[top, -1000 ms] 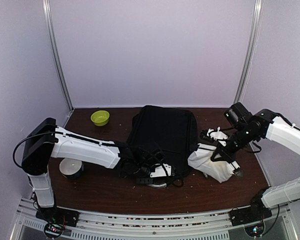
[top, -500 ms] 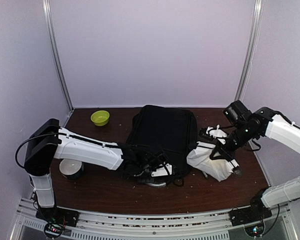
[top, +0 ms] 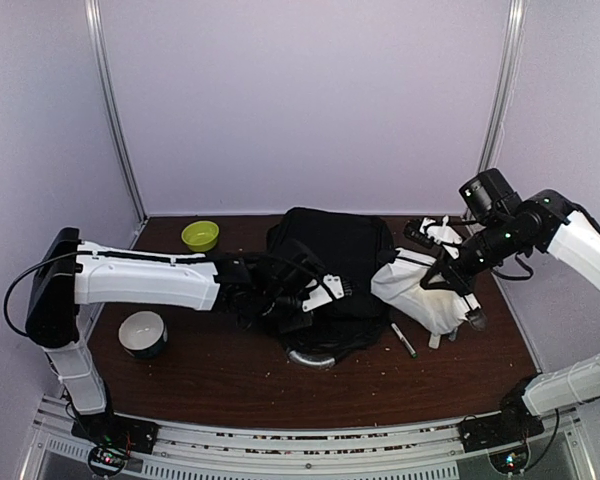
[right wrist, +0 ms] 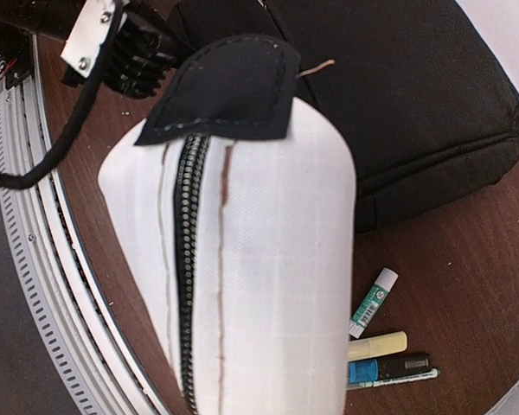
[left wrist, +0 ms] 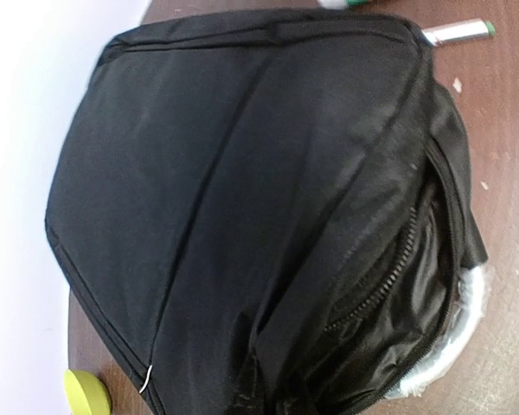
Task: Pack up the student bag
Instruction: Open the largest pocket of the student bag, then place the pencil case in the largest pocket of the bag.
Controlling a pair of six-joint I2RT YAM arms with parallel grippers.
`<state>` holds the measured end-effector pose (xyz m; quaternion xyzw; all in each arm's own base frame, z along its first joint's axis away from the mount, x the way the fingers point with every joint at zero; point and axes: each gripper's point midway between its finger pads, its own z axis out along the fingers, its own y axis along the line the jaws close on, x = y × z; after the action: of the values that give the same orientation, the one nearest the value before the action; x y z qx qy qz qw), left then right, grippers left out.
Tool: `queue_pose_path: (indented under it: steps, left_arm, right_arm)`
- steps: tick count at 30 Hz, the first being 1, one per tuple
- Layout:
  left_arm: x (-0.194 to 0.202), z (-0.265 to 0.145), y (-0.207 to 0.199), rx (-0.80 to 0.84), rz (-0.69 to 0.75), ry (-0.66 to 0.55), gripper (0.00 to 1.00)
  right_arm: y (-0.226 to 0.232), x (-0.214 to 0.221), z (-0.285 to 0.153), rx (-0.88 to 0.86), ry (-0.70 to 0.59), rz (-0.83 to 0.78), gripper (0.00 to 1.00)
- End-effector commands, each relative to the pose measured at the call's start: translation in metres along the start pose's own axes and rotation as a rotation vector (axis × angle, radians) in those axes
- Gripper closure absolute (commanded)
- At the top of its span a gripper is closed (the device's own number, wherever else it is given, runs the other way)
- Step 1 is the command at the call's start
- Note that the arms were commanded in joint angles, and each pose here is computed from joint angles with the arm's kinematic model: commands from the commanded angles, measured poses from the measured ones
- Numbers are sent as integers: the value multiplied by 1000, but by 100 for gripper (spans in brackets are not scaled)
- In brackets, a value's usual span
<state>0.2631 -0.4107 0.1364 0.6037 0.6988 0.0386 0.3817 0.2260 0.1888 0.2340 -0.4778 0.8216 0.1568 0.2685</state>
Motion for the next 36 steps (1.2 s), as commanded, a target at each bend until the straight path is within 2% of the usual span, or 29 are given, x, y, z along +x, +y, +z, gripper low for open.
queue_pose_path:
  steps: [1,7,14,23,36]
  left_arm:
    - [-43,-29,54,-42,-196,-186,100]
    - [-64,-42,82,-19,-266,-280,100]
    - [-78,-43,106,29,-363,-342,100]
    - [-90,-52,132,114,-495,-408,100]
    - [-104,-65,145,151,-555,-446,100]
  right_arm:
    - [4,-31,-38,28,-137,-29,100]
    - [16,-45,-47,-21,-199,-80,100]
    - [50,-68,-42,-108,-230,-259,100]
    - [102,-90,-18,-254,-181,-491,100]
    - [115,-112,6,-206,-135,-632,100]
